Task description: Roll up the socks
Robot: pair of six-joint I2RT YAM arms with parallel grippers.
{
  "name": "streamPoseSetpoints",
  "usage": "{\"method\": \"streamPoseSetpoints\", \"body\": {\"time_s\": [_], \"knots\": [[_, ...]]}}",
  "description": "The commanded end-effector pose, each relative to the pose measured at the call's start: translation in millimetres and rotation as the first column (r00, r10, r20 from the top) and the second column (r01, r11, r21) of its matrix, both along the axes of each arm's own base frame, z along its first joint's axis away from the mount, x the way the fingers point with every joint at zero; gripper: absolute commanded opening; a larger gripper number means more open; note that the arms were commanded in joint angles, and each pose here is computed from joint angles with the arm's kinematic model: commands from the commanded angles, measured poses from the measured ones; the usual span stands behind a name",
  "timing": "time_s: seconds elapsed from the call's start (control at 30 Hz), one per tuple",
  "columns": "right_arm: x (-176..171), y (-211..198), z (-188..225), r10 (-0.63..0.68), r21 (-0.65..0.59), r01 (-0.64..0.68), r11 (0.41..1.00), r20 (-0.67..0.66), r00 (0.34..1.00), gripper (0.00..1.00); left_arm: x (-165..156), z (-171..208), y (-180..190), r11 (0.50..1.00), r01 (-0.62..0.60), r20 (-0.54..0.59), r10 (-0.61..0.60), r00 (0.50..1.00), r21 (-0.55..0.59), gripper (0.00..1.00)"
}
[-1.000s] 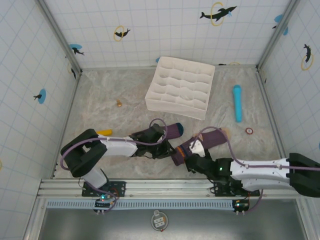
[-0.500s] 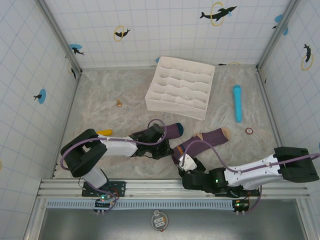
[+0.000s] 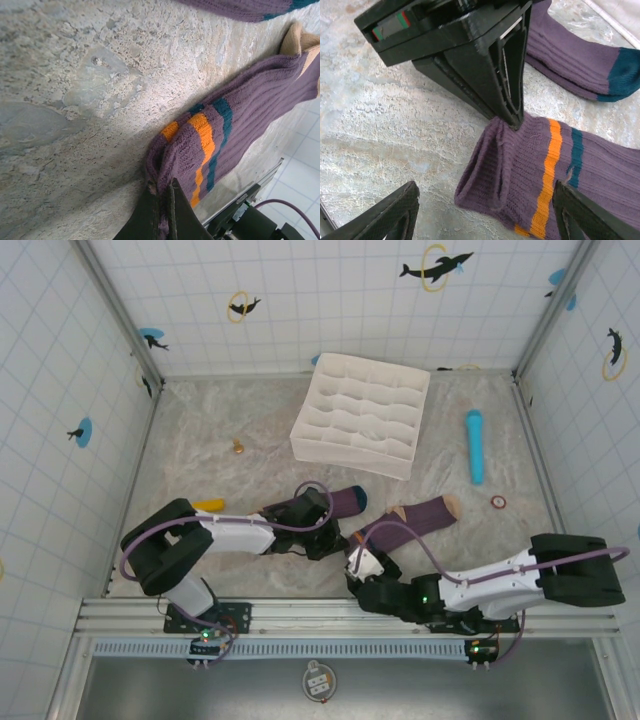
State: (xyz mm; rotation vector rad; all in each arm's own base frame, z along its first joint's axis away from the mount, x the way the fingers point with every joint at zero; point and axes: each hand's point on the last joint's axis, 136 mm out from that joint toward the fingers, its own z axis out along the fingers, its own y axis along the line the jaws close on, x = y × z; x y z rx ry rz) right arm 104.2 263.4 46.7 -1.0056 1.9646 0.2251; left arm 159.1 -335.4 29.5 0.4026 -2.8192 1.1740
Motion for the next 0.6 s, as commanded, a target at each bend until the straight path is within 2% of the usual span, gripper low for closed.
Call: {"method": "streamPoseSetpoints", "body": {"time_s": [0.0, 0.17, 0.57], "knots": [[6.9, 3.4, -0.4, -0.024, -0.006, 0.024, 1.0, 0.023, 0.999, 0.72, 2.5, 14.7, -8.4, 0.999, -0.033, -0.013, 0.032, 0.999, -0.043, 0.0], [15.6, 1.5, -2.3, -0.064, -0.027, 0.065, 0.997, 0.06, 0.996, 0.7, -1.1, 11.1, -8.6, 0.999, -0.032, -0.035, 0.03, 0.999, -0.04, 0.0], [25.9, 13.8, -3.3, -0.061, -0.049, 0.066, 0.997, 0.098, 0.993, 0.65, -3.9, 9.1, -9.6, 0.998, -0.048, -0.057, 0.045, 0.997, -0.05, 0.0]]}}
